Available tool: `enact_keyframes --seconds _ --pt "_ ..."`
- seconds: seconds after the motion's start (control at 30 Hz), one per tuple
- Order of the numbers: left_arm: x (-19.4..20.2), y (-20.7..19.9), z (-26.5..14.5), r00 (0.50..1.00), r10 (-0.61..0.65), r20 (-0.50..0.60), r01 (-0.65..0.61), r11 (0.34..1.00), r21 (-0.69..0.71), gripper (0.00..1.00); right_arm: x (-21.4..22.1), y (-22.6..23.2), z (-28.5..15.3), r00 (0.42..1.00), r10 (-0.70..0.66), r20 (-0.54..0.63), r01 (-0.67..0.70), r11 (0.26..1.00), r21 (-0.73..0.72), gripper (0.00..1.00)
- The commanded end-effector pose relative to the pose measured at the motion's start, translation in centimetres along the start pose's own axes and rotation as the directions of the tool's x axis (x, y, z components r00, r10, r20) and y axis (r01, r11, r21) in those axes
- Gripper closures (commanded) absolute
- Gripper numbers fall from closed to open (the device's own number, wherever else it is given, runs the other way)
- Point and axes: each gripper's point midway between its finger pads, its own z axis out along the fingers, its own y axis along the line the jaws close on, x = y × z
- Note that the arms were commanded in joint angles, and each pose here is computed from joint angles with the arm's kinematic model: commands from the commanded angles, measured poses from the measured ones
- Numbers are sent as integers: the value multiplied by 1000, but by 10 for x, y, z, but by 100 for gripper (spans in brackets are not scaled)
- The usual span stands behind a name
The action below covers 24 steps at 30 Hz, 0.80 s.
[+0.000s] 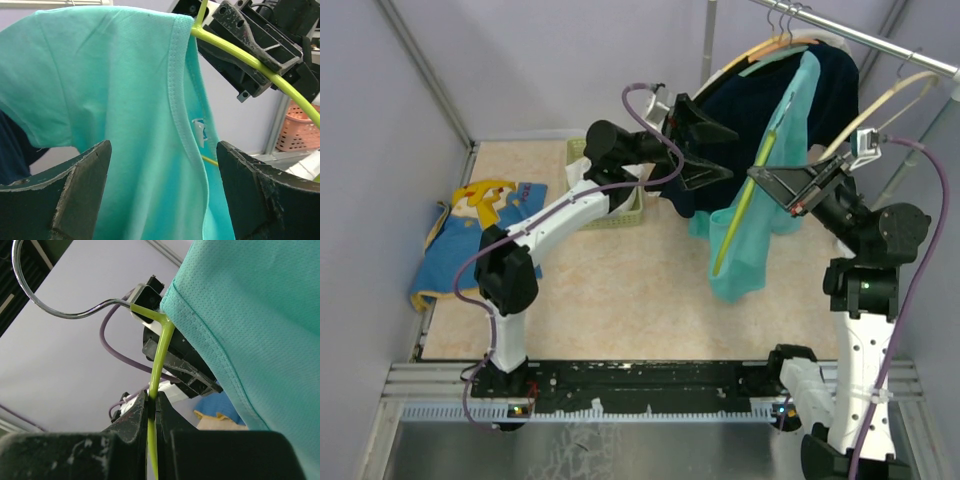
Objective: Remove the t-shirt from the hanger
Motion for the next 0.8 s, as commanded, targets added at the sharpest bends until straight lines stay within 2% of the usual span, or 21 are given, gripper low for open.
enact_keyframes --seconds 0.0,0.37,0.67,0.77 --pt "-8 -21 5 999 0 32 -3 995 104 8 4 12 -5 997 -73 -8 72 996 -51 100" --pt "26 -18 22 996 -76 37 72 992 107 8 21 -32 -7 997 1 -74 3 999 48 100" --pt "53 6 25 989 -125 76 124 992 17 9 35 -54 -12 994 50 -97 -41 995 93 100" --pt "61 15 27 986 -142 86 143 990 -5 13 38 -55 -14 993 60 -102 -50 994 102 100"
